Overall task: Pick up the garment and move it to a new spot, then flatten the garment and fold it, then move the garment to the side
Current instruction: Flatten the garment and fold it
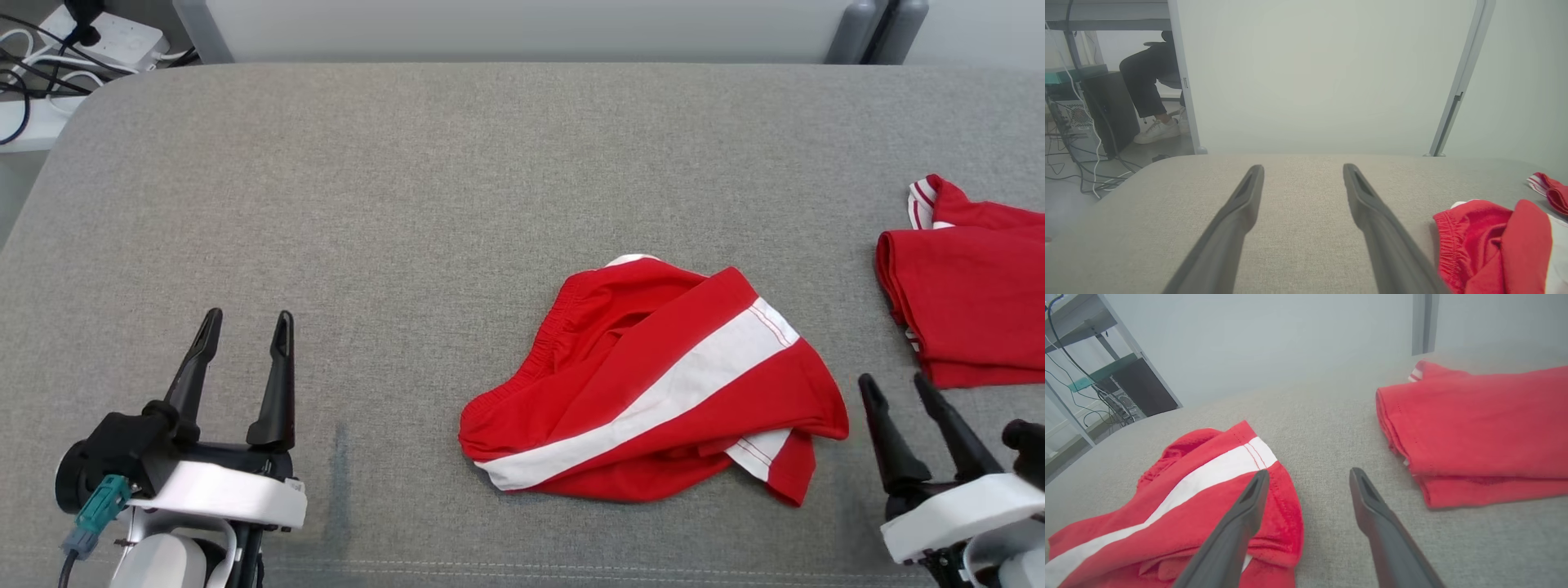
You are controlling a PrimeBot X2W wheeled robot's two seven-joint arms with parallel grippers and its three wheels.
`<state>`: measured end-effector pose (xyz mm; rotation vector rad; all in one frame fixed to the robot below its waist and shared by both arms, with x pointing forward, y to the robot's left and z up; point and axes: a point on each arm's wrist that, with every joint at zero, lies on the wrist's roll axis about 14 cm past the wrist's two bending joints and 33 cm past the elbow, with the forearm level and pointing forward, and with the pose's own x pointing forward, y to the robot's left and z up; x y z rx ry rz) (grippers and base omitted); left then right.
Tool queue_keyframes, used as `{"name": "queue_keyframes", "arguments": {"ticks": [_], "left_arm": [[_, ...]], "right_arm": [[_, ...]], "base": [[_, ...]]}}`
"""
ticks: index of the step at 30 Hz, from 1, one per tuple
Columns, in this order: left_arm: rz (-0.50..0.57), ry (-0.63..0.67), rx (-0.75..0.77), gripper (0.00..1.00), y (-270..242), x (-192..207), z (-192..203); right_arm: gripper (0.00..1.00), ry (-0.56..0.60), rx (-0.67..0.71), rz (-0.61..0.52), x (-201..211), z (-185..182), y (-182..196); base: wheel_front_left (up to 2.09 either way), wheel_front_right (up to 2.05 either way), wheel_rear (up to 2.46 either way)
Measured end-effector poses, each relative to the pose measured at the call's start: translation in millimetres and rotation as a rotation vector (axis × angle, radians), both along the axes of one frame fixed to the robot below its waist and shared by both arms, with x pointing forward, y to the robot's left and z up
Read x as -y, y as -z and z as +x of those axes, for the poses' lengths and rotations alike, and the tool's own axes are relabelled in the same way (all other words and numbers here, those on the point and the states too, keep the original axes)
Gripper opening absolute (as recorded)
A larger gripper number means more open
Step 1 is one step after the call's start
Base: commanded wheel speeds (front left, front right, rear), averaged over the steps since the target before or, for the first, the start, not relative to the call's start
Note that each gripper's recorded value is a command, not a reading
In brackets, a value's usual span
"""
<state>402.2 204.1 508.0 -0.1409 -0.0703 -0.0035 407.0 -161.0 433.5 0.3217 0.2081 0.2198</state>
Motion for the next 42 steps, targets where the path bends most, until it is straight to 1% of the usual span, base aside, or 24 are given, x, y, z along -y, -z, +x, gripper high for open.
{"name": "queue_keyframes", "arguments": {"ticks": [3, 5, 10, 14, 21, 24, 25, 39, 42], "left_arm": [[0.009, -0.007, -0.007, 1.00, -0.4, -3.3, -5.4], [0.009, -0.009, -0.016, 1.00, 0.2, -3.1, -9.6], [0.006, -0.005, -0.024, 1.00, -0.2, 0.4, -21.9], [0.004, -0.021, -0.029, 1.00, -1.3, -1.7, -32.6], [-0.002, -0.046, -0.043, 1.00, 0.0, -7.8, -43.8], [-0.008, -0.043, -0.056, 1.00, 3.3, -6.7, -46.9], [-0.007, -0.038, -0.061, 1.00, 4.1, -6.0, -46.2], [0.005, -0.023, -0.093, 1.00, 9.0, -3.1, -41.6], [0.012, 0.006, -0.118, 1.00, 12.9, 2.0, -40.8]], "right_arm": [[1.00, 0.040, 0.065, -0.039, 16.8, 0.9, -15.6], [1.00, 0.049, 0.115, -0.065, 20.8, 2.4, -29.4], [1.00, 0.048, 0.249, -0.111, 17.0, -1.5, -67.0], [1.00, 0.052, 0.299, -0.134, 15.0, -15.5, -80.9], [1.00, 0.076, 0.329, -0.142, 10.4, -36.9, -88.9], [1.00, 0.088, 0.315, -0.118, 7.8, -46.6, -85.9], [1.00, 0.091, 0.281, -0.118, 8.7, -54.4, -77.4], [1.00, 0.085, 0.276, -0.115, 7.7, -58.2, -78.1], [1.00, 0.080, 0.274, -0.115, 6.3, -56.5, -77.3]], "base": [[0.00, 0.00, 0.00], [0.00, 0.00, 0.00], [0.00, 0.00, 0.00], [0.00, 0.00, 0.00], [0.00, 0.00, 0.00], [0.00, 0.00, 0.00], [0.00, 0.00, 0.00], [0.00, 0.00, 0.00], [0.00, 0.00, 0.00]]}}
